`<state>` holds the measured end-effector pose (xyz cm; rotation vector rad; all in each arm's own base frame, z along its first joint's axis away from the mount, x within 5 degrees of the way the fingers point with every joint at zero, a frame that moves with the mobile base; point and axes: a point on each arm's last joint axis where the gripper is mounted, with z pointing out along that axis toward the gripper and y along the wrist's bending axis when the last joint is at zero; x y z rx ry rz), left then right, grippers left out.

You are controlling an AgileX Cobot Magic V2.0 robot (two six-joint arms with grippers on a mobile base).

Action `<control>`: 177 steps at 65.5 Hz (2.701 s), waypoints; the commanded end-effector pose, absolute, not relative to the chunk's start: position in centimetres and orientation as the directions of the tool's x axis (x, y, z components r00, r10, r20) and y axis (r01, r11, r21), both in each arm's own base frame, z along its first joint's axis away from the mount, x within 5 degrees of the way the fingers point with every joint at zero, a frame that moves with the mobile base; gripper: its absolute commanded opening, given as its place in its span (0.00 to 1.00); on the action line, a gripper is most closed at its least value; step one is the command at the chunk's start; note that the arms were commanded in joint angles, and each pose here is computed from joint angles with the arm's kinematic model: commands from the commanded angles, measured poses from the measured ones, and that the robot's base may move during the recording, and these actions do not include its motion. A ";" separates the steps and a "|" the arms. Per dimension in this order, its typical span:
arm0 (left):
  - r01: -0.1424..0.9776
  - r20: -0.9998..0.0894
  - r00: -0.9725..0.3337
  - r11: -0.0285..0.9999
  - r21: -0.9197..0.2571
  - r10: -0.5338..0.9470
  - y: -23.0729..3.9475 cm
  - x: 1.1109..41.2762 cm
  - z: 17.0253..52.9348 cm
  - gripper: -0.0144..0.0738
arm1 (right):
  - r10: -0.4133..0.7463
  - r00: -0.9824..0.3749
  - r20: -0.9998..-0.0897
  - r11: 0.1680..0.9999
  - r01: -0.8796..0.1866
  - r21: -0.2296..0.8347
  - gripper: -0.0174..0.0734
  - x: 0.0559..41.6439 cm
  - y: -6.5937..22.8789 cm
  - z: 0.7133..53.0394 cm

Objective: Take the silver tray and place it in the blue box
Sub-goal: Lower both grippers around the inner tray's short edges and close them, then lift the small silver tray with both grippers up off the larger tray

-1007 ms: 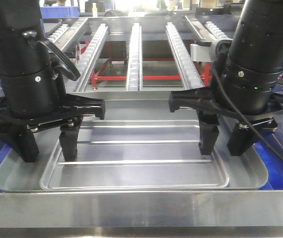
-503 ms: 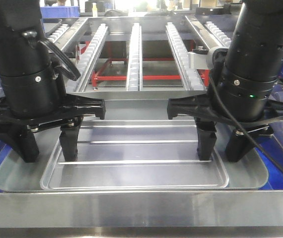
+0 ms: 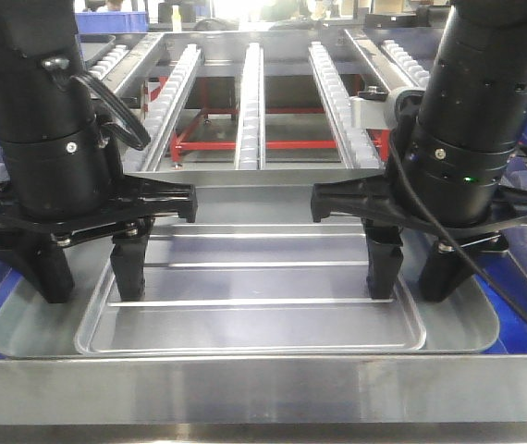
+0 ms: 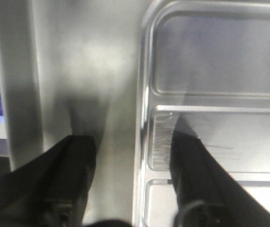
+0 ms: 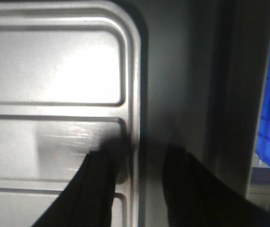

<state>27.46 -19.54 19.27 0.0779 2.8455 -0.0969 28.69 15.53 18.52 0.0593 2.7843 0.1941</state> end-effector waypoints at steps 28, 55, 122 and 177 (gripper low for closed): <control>0.073 -0.350 -0.936 0.992 -0.104 0.032 -19.9 27.6 21.3 0.15 | 0.076 -0.911 -0.405 0.984 0.003 0.178 0.25 29.1 15.6 20.6; 0.073 -0.350 -0.936 0.992 -0.104 0.032 -19.9 27.6 21.3 0.15 | 0.079 -0.913 -0.399 0.984 0.007 0.179 0.25 29.1 15.6 20.5; 0.015 -0.452 -0.892 0.996 -0.088 -0.026 -19.7 21.3 31.5 0.15 | 0.183 -0.860 -0.476 0.969 0.075 0.237 0.25 22.5 14.9 30.7; 0.085 -0.408 -0.913 0.987 -0.137 0.022 -16.6 13.4 30.1 0.15 | 0.101 -0.883 -0.458 0.969 -0.016 0.245 0.25 14.3 16.3 28.6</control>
